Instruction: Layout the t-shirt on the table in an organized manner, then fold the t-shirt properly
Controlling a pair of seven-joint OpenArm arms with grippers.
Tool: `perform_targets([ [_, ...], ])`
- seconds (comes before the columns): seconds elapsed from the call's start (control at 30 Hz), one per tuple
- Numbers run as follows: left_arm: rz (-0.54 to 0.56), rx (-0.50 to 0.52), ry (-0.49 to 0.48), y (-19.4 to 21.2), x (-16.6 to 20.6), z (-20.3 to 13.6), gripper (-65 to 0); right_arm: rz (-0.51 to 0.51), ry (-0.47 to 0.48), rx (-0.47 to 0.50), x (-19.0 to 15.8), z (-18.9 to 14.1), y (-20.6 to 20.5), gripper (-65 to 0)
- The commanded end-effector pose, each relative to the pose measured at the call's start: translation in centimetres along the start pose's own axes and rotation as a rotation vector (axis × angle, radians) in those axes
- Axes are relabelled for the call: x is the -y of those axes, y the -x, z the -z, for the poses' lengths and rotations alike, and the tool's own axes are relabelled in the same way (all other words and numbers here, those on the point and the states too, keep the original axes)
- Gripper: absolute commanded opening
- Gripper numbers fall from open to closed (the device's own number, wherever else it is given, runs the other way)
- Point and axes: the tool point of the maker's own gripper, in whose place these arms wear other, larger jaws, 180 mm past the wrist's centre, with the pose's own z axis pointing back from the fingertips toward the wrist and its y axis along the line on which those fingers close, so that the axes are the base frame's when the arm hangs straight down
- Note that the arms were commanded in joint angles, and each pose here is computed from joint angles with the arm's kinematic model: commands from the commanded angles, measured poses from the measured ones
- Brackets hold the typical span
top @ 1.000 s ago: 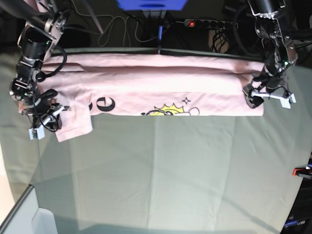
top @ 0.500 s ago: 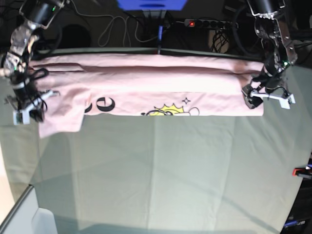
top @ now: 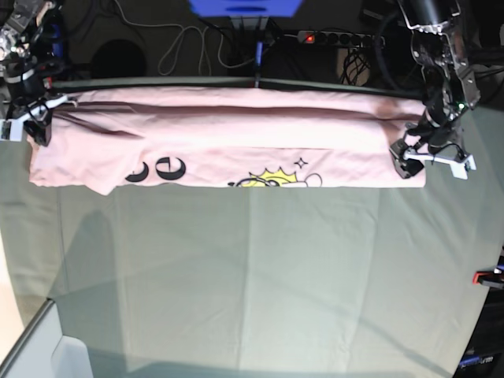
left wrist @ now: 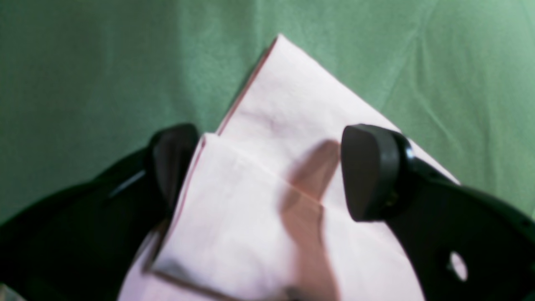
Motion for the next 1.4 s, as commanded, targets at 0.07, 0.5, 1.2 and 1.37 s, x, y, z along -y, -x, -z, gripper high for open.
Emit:
perform_targets([
  [0.07,0.000,0.005,0.006,-0.4,0.2,0.0,-13.3,0.007,0.009,0.059,0.6,-0.4,-1.5,-65.0],
  [0.5,0.002,0.000,0.006,-0.2,0.2,0.0,-13.2,0.103,0.040,-0.014,1.4,-0.4,2.5,-65.0],
  [1.2,0.103,-0.034,0.081,1.5,0.2,-1.4,-13.2,0.107,0.037,-0.029,1.2,-0.5,3.0,-29.7],
  [1.37,0.109,-0.039,0.095,1.7,0.7,-1.3,-13.3,0.109,0.034,-0.024,1.0,-0.3,2.8,-29.7],
])
